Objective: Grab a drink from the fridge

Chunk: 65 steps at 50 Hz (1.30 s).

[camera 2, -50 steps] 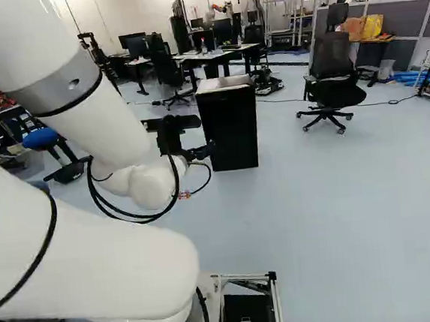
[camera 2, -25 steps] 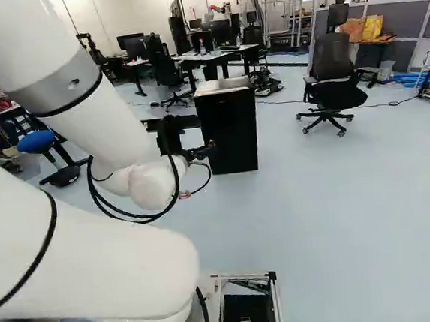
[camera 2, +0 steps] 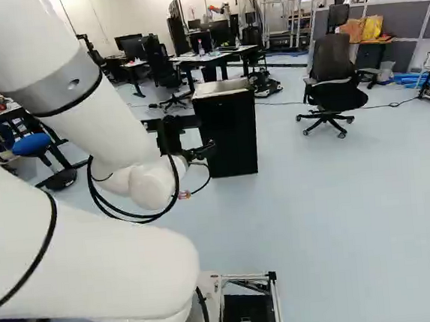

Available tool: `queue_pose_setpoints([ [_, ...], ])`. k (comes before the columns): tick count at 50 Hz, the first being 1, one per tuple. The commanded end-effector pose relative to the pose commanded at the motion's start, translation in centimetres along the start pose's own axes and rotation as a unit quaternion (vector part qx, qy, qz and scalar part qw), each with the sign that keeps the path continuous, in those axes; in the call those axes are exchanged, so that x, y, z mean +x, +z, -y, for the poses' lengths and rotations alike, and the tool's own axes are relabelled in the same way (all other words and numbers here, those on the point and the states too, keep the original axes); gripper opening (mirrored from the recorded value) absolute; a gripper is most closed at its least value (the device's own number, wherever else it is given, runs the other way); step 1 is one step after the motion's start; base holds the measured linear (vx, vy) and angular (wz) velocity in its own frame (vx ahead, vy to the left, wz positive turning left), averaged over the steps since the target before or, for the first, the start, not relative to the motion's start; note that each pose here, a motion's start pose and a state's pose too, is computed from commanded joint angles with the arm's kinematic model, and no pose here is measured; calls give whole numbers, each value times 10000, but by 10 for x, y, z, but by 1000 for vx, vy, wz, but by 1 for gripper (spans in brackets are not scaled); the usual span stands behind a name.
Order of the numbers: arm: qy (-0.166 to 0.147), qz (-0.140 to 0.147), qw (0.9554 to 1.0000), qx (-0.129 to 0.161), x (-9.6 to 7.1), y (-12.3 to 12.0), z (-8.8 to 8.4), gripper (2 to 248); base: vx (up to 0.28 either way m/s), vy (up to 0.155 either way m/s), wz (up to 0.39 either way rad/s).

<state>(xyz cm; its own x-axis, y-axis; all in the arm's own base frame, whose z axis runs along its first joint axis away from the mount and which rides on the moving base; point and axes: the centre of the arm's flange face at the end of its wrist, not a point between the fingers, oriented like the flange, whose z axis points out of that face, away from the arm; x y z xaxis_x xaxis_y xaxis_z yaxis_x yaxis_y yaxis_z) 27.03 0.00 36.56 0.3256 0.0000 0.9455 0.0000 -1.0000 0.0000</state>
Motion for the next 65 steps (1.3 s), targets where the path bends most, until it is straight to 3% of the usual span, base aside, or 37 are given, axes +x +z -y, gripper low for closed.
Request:
queue_pose_setpoints([
  [65, 0, 0, 10000, 0, 0, 0, 0, 247, 87, 6, -12],
])
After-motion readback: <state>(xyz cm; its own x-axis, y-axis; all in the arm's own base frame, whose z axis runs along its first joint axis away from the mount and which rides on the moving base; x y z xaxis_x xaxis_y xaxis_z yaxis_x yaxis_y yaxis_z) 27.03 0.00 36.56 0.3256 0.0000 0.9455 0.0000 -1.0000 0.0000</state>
